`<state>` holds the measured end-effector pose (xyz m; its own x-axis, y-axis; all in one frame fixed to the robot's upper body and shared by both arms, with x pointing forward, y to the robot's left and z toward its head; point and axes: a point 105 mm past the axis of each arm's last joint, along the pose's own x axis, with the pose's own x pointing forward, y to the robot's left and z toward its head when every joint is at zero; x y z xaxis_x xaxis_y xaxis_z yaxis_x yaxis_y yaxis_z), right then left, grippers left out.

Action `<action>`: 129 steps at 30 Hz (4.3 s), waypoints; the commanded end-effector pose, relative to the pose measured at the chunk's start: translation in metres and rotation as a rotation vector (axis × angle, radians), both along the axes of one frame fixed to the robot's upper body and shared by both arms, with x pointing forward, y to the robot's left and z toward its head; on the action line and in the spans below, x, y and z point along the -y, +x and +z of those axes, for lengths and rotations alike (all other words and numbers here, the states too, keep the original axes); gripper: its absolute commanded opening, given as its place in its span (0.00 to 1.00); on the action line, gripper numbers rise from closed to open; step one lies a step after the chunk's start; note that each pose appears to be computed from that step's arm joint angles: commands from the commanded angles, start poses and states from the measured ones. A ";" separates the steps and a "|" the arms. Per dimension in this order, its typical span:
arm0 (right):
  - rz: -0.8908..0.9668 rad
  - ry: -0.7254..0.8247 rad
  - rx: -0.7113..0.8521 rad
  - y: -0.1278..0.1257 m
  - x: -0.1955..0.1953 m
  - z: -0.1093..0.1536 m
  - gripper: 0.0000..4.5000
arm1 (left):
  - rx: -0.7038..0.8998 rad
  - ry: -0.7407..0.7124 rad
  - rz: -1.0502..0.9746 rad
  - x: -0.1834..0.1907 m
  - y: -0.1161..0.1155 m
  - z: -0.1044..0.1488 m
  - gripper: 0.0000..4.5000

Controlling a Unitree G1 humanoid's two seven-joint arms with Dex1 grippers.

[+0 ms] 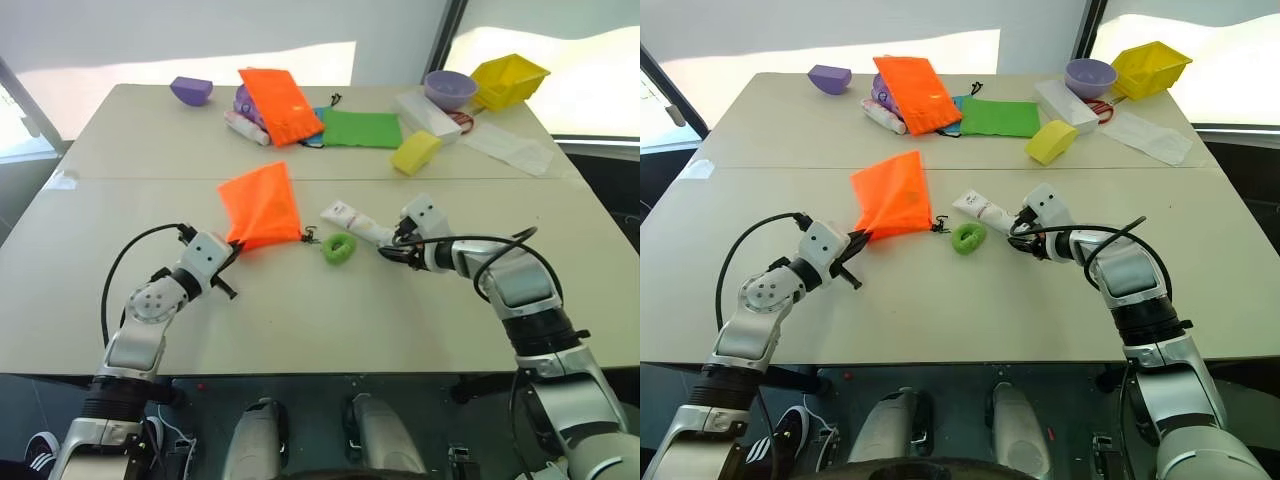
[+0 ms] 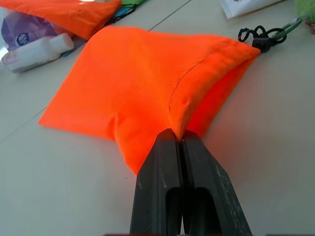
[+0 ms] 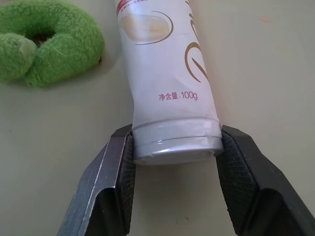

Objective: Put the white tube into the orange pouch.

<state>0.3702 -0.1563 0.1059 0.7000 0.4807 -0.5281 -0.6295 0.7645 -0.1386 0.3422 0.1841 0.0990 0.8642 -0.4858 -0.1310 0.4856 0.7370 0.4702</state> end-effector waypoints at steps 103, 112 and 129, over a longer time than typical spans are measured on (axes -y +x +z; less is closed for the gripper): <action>0.441 0.183 0.111 -0.042 -0.173 0.030 0.93 | 0.018 -0.046 -0.107 0.039 -0.024 0.030 0.00; 0.330 0.118 0.253 -0.009 -0.098 0.047 0.93 | -0.013 -0.023 -0.211 0.020 -0.045 0.041 0.00; 0.267 0.011 0.241 0.019 -0.109 0.009 0.93 | -0.036 -0.004 -0.225 0.020 -0.046 0.034 0.00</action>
<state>0.3851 -0.0519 0.1040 0.6371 0.6670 -0.3864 -0.7679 0.5927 -0.2430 0.2968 0.1668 0.1222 0.7251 -0.6623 -0.1886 0.6705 0.6167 0.4124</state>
